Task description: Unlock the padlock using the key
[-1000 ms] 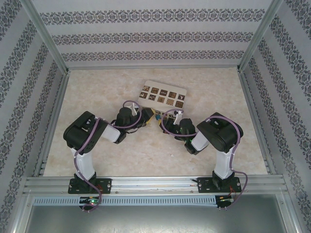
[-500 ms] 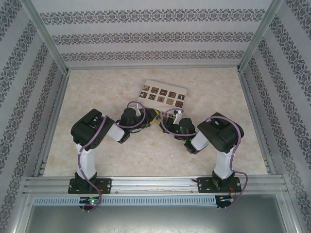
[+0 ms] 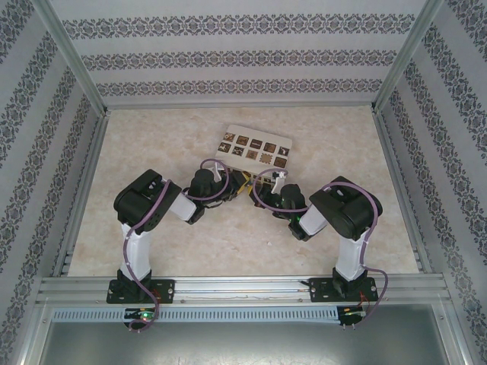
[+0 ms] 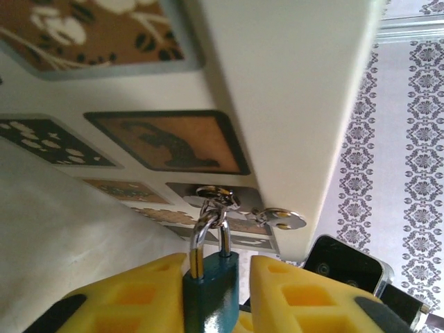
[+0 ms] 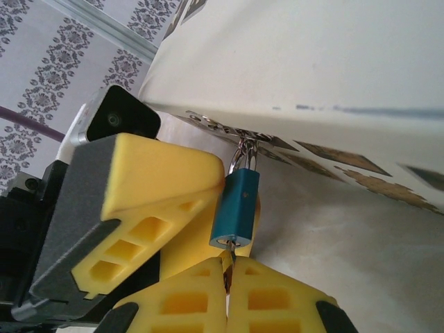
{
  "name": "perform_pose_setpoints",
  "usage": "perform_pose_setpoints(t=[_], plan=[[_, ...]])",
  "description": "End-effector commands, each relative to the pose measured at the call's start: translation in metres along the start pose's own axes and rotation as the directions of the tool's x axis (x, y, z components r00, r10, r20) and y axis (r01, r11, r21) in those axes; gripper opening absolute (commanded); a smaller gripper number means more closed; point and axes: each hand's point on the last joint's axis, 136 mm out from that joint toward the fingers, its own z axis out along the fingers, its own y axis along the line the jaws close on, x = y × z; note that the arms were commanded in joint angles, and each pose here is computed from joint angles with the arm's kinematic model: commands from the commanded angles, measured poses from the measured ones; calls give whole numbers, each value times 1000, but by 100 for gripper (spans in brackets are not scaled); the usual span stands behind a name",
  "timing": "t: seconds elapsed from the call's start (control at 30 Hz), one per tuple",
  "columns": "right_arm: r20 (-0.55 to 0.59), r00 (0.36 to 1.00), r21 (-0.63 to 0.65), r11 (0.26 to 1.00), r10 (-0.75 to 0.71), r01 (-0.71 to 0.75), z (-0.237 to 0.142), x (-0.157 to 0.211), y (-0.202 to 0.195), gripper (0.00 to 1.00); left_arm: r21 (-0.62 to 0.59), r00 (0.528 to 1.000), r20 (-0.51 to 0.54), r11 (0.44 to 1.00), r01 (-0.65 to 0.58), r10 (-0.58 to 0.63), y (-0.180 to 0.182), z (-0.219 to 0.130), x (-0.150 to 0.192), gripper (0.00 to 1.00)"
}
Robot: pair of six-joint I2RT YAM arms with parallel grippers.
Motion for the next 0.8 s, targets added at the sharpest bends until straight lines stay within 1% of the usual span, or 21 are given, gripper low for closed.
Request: perform_pose_setpoints(t=[0.0,0.13,0.27,0.43,0.53,0.63,0.77], plan=[[35,999,-82,997,-6,9,0,-12,28,3,80,999,-23,996,-47,49,-27,7,3,23],[46,999,-70,998,-8,11,-3,-13,26,7,61,997,-25,996,-70,72,-29,6,3,19],[65,998,-52,998,-22,25,-8,-16,23,16,57,996,-24,995,-82,83,-33,5,2,18],[79,995,-9,998,-61,62,-19,-19,16,24,58,996,-16,995,-82,83,-39,2,1,17],[77,992,25,994,-104,102,-28,-21,12,28,54,996,-15,995,-83,84,-41,1,1,17],[69,986,76,986,-154,149,-43,-19,2,31,55,996,-15,995,-83,83,-43,-1,1,17],[58,963,123,959,-262,254,-61,-24,1,33,54,997,-21,995,-78,80,-45,-3,3,17]])
